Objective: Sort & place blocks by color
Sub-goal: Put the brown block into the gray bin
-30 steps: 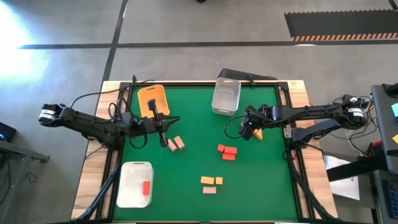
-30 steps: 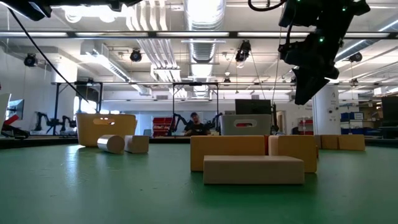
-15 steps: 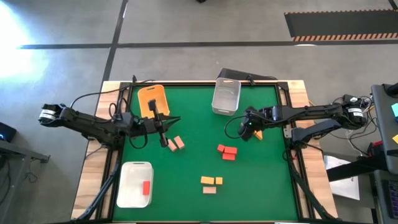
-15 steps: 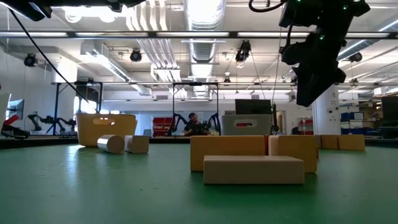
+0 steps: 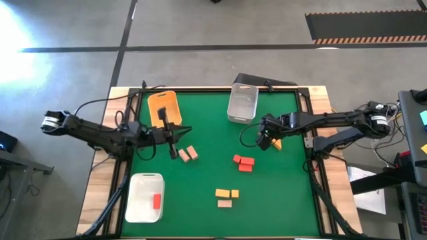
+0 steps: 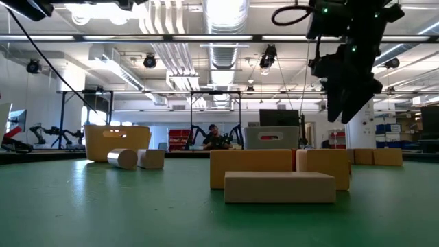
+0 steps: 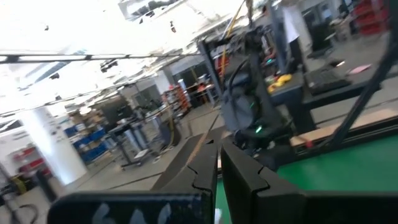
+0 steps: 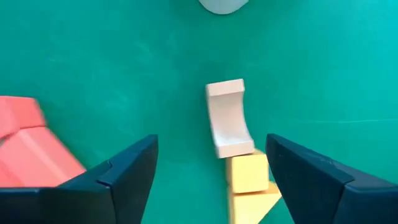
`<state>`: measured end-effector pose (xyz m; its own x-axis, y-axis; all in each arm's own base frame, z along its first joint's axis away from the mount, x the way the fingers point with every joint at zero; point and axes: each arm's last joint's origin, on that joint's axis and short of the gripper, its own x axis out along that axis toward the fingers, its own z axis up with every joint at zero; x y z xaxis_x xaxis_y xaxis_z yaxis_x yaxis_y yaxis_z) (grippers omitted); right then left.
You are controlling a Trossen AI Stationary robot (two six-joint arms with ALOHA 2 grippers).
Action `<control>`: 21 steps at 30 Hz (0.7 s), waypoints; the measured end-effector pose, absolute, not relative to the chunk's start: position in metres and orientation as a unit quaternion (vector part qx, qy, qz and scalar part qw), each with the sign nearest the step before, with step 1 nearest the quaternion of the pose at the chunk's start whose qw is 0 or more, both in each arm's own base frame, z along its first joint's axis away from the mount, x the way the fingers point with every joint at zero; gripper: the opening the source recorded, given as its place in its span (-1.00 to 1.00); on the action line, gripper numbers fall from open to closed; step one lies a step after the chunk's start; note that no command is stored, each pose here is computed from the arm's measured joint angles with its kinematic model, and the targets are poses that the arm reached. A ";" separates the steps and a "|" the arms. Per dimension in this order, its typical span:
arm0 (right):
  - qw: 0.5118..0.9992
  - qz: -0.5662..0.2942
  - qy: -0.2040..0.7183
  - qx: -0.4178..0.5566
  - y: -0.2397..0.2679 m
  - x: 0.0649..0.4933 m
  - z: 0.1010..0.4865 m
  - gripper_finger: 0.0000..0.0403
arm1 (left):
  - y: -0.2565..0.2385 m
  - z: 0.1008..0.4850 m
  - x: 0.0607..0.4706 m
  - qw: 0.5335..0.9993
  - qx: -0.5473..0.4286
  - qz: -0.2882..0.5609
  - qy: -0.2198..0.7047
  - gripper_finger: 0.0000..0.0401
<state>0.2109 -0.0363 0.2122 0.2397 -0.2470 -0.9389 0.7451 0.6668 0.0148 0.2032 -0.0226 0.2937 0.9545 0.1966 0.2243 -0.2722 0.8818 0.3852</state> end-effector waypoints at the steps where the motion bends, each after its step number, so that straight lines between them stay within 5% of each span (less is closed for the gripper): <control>1: 0.747 -0.335 0.526 0.231 -0.036 0.211 0.209 0.45 | -0.025 0.295 0.201 0.967 0.207 0.116 -0.093 -0.97; 21: 0.709 -0.343 0.595 0.159 -0.042 0.233 0.155 0.36 | -0.030 0.297 0.176 0.965 0.226 0.093 -0.097 -0.97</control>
